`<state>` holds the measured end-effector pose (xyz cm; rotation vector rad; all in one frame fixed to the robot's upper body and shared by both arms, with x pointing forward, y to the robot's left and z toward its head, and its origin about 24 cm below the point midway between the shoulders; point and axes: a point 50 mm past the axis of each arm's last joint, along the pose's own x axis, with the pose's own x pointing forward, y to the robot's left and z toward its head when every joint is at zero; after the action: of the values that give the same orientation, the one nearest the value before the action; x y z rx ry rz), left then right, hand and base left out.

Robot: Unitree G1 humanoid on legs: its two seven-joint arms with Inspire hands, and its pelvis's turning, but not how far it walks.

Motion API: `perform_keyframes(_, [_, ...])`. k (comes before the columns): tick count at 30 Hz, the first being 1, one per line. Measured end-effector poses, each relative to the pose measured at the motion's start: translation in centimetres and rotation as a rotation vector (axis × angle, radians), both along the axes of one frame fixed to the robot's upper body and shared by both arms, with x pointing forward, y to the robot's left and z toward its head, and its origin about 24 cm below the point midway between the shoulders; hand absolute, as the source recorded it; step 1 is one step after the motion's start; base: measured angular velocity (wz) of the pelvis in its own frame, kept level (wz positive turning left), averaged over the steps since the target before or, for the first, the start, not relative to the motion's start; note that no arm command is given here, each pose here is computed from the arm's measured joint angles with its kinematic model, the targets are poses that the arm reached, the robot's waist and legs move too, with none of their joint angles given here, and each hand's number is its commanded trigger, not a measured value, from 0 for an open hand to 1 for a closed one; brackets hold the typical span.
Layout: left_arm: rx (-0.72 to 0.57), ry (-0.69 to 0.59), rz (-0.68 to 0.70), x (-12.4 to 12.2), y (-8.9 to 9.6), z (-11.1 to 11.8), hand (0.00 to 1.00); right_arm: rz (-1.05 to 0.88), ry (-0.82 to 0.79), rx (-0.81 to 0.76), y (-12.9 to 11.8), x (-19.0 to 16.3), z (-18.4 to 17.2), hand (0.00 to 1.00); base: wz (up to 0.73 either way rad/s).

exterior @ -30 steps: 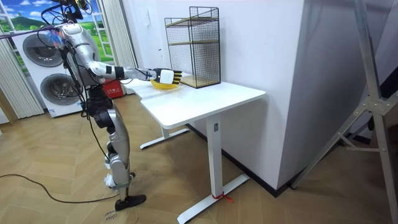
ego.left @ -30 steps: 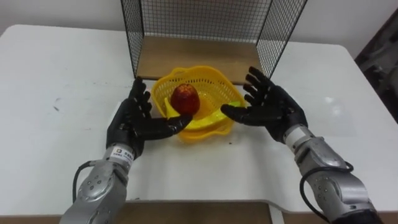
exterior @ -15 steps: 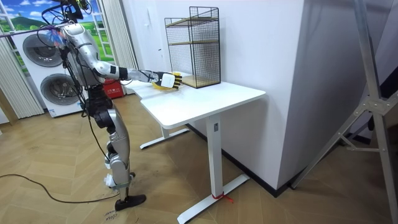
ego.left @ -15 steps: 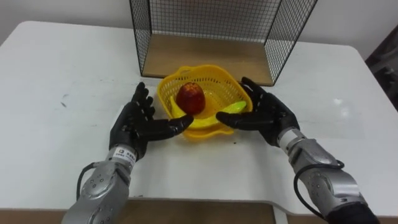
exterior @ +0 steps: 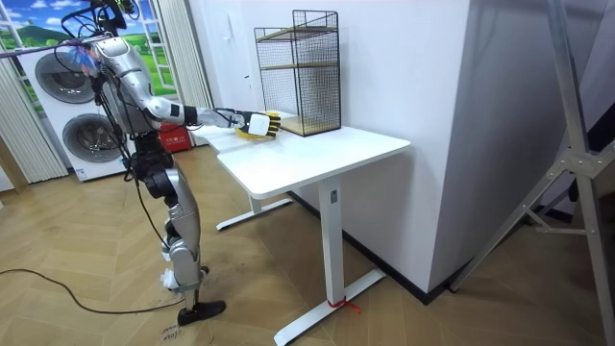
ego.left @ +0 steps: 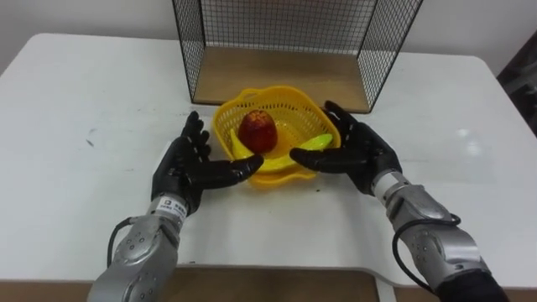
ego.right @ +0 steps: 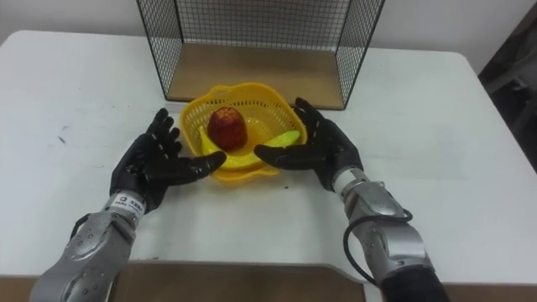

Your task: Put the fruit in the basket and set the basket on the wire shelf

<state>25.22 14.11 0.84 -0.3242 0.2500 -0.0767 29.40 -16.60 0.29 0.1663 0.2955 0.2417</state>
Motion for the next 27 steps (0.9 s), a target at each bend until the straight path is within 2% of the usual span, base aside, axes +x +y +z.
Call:
perform_keyframes(12, [-0.011, 0.010, -0.041, -0.2, -1.2, -0.2, 0.00, 0.033, 0.003, 0.004, 1.1, -0.1, -0.1, 0.00, 0.00])
perform_keyframes(27, [-0.034, 0.022, -0.026, -0.2, -1.1, -0.4, 0.00, 0.051, -0.003, -0.002, 2.3, -0.2, -0.2, 0.00, -0.01])
